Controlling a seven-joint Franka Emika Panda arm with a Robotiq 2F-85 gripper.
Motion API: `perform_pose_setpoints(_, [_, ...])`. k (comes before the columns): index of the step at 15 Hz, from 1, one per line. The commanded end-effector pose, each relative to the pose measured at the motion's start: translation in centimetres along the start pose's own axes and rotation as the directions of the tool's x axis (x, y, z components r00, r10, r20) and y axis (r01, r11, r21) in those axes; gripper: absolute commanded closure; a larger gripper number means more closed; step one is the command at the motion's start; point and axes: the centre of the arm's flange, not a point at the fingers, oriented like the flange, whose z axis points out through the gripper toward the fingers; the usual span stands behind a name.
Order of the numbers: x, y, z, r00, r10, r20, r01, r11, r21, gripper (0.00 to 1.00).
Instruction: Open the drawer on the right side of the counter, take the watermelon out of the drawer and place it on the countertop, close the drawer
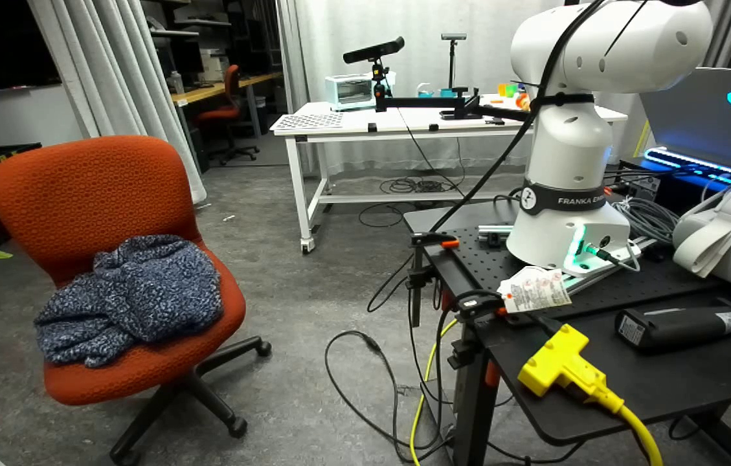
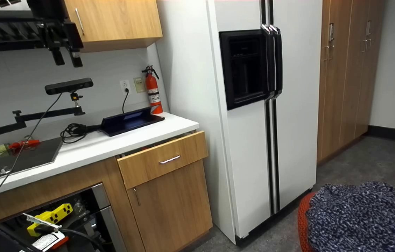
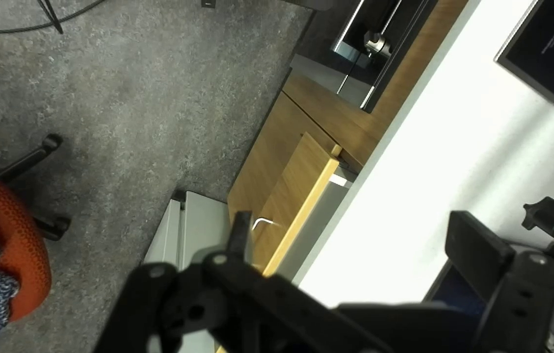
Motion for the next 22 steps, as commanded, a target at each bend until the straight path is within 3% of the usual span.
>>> perform_pose_setpoints(1, [0.5,2.2,1.7,0.999,-0.011,0.031,0.011,1.0,-0.024,0.0])
perform_pose_setpoints(6, [2.0,7.1,5.3,0.996,-0.002,0.089,0.01,0.996,-0.091,0.0])
perform_pose_setpoints(14, [6.7,16.9,13.8,0.998,0.038,0.049,-0.028,0.979,-0.203,0.0])
perform_pose_setpoints(16, [7.5,17.8,15.5,0.997,0.051,0.054,-0.04,0.981,-0.189,0.0])
perform_pose_setpoints(17, [5.8,16.5,14.0,0.997,0.063,0.051,-0.052,0.981,-0.187,0.0])
perform_pose_setpoints(22, [6.7,17.4,16.0,0.995,0.072,0.067,-0.059,0.981,-0.183,0.0])
